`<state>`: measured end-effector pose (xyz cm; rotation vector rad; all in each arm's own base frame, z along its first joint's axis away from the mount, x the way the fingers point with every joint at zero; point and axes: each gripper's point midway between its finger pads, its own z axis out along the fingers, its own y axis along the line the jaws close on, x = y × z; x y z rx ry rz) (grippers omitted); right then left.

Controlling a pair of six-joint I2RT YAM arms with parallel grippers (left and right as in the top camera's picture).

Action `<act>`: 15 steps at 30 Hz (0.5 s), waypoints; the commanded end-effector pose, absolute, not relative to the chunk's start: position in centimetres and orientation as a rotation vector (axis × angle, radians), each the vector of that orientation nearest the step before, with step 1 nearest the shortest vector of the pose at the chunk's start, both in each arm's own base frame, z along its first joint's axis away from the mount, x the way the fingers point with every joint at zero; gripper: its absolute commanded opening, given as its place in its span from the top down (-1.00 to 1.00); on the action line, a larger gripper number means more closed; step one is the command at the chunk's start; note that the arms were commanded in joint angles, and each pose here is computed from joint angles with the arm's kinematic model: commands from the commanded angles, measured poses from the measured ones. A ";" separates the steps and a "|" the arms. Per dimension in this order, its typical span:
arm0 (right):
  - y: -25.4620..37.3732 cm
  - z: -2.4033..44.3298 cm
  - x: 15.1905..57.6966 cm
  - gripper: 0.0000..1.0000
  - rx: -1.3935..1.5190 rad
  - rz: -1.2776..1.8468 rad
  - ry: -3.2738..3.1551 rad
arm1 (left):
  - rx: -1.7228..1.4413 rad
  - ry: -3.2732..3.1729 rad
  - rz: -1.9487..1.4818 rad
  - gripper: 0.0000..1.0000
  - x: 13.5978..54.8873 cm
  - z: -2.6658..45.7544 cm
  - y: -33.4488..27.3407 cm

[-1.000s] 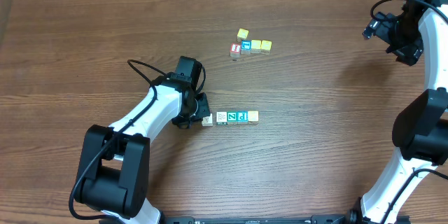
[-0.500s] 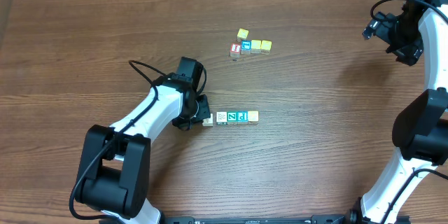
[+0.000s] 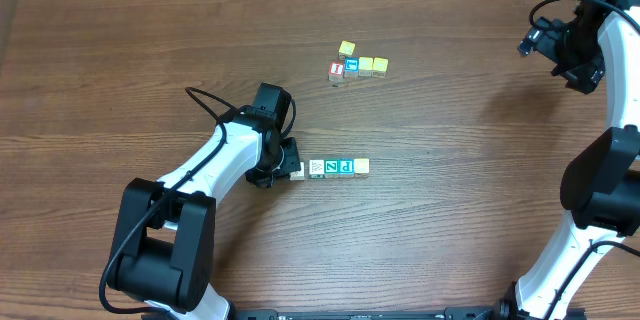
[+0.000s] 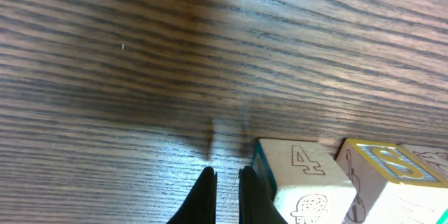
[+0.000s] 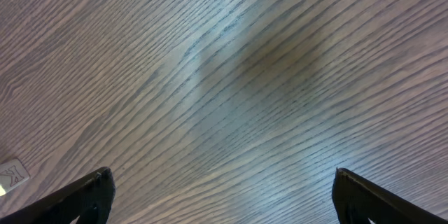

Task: Flip 5 blocks
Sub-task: 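Push the ice-cream block against the row with the left gripper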

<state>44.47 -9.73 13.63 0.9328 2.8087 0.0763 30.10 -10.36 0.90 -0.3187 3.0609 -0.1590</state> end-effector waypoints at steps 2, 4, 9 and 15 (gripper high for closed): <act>-9.9 14.8 44.6 -1.00 0.922 0.072 2.779 | -0.335 3.042 -0.189 0.88 30.2 1.4 -10.7; -9.9 14.8 44.6 -1.00 0.922 0.072 2.779 | -0.333 3.042 -0.217 0.88 30.3 1.4 -11.0; -9.9 14.8 44.6 -1.00 0.922 0.072 2.779 | -0.331 3.041 -0.237 0.88 30.3 1.4 -11.3; -9.9 14.8 44.6 -1.00 0.922 0.072 2.779 | -0.331 3.040 -0.238 0.88 30.4 1.4 -11.3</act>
